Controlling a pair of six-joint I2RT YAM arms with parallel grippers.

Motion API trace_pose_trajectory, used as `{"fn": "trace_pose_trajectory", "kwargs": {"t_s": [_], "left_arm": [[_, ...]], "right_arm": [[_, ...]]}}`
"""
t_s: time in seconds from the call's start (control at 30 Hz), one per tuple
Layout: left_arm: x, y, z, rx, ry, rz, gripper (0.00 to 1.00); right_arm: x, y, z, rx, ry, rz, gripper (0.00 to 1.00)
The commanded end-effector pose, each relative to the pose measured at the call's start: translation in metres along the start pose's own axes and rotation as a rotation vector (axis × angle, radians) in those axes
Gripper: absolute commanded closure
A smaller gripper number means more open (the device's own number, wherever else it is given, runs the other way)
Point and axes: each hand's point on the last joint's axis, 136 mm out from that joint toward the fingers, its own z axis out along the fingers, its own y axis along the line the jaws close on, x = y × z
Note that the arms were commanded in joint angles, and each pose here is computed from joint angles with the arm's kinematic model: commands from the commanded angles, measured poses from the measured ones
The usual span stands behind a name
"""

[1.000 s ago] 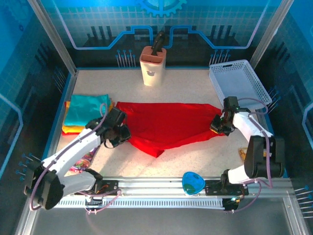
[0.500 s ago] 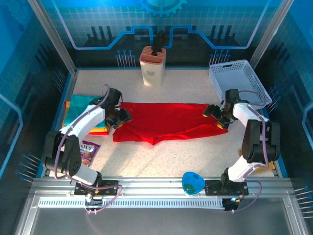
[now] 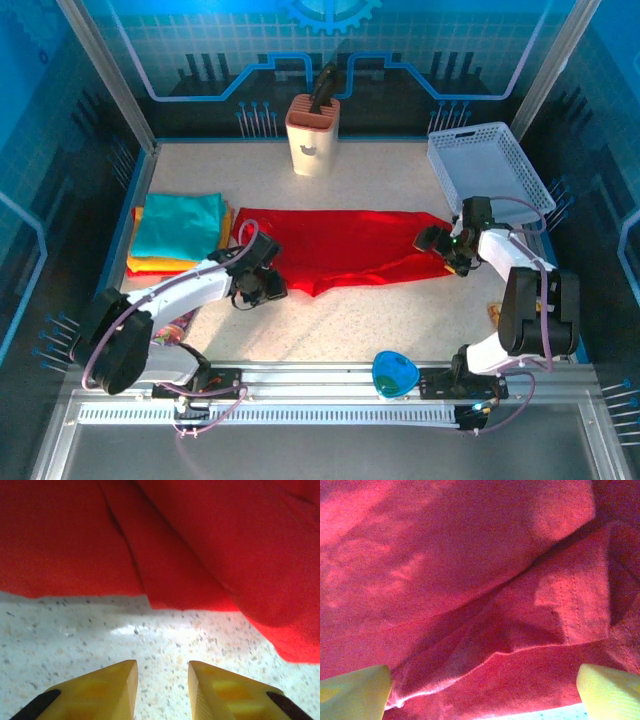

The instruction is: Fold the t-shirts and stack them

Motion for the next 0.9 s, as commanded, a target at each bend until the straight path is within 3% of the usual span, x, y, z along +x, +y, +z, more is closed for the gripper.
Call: {"fn": "trace_pose_trajectory", "kwargs": {"t_s": [0.0, 0.53, 0.87], "left_arm": [[-0.017, 0.0, 0.003, -0.03, -0.101, 0.018, 0.65], [-0.025, -0.004, 0.018, -0.042, -0.113, 0.066, 0.65], [-0.037, -0.015, 0.021, 0.022, -0.177, 0.022, 0.7]], "right_arm": [[-0.003, 0.007, -0.007, -0.028, -0.026, -0.023, 0.05], [-0.004, 0.006, -0.01, -0.031, -0.023, -0.008, 0.06], [-0.014, -0.019, -0.03, 0.088, -0.136, 0.038, 0.1]]}}
